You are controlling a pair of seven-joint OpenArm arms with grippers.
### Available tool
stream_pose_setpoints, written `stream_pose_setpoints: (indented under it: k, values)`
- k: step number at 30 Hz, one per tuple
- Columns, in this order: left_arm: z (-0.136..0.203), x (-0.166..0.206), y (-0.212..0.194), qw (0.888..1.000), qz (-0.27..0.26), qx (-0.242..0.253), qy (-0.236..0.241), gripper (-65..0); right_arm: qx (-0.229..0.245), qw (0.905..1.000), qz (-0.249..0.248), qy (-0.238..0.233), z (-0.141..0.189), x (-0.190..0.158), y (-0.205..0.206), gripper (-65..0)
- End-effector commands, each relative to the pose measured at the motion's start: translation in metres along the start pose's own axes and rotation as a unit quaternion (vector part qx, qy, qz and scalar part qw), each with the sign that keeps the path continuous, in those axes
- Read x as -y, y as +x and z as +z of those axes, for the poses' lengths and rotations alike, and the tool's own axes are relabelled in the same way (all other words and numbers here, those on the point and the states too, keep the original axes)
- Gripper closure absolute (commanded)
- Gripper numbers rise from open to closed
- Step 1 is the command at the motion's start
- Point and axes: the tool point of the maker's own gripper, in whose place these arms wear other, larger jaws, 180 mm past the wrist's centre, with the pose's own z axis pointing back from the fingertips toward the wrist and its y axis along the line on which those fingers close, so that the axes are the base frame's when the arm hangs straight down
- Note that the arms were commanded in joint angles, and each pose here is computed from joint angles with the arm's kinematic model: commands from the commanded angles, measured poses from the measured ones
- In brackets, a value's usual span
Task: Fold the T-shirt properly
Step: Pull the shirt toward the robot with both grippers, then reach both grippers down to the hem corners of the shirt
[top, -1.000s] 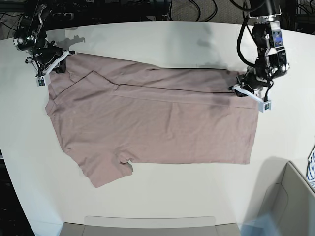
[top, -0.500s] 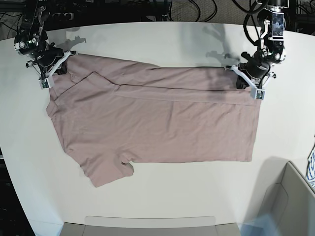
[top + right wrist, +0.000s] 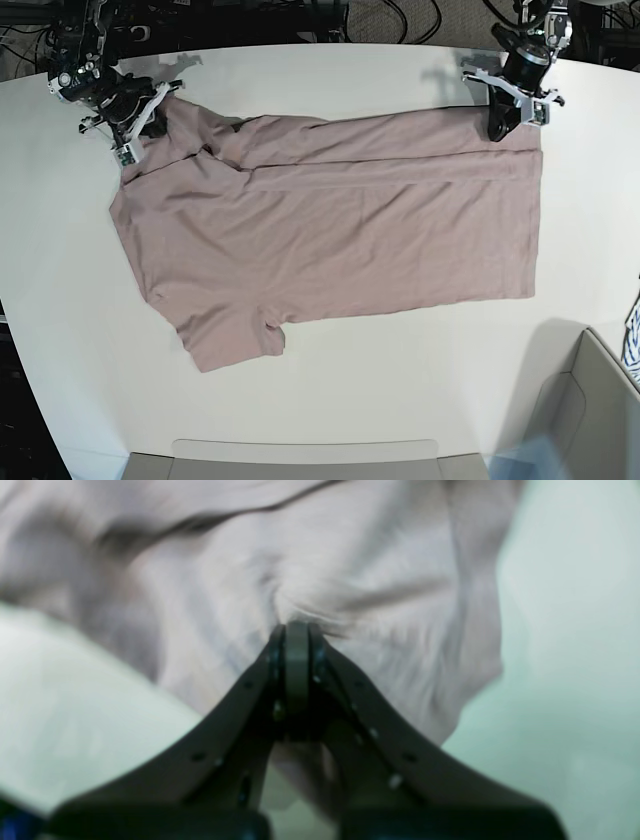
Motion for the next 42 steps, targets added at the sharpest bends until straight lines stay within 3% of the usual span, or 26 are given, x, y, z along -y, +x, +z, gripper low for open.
stream_pose_setpoints:
  k: [1,10,18,23,29,31,36,42]
  values:
    - [0.093,-0.009,-0.169,0.901,-0.03,-0.432,0.019,0.0,-0.056,0.9982,0.02,0.008,0.002,-0.005,-0.027,0.0]
    - [0.127,-0.015,-0.184,0.9,-0.022,-0.434,0.03,0.0,-0.076,0.997,-0.007,-0.013,0.01,0.014,-0.05,0.0]
    - [0.124,-0.034,-0.17,0.908,-0.014,-0.416,0.059,0.0,-0.075,0.995,-0.032,-0.057,0.029,0.046,-0.058,0.0]
    - [0.114,-0.039,-0.148,0.919,-0.019,-0.388,0.066,0.0,-0.102,0.9921,-0.014,-0.071,0.032,0.049,-0.071,0.0]
    - [0.128,-0.042,-0.138,0.922,-0.027,-0.38,0.072,0.0,-0.132,0.9855,0.016,-0.106,0.034,0.061,-0.078,0.0]
    - [0.129,-0.044,-0.127,0.929,-0.018,-0.359,0.086,0.0,-0.122,0.9864,0.016,-0.109,0.033,0.064,-0.07,0.0]
    - [0.113,-0.056,-0.05,0.959,-0.019,-0.25,0.135,0.0,-0.072,0.9905,0.016,-0.116,0.029,0.059,-0.034,0.0]
    - [0.101,-0.058,0.043,0.977,-0.062,-0.134,0.155,0.0,0.021,0.9879,-0.007,-0.154,0.05,0.052,0.019,0.0]
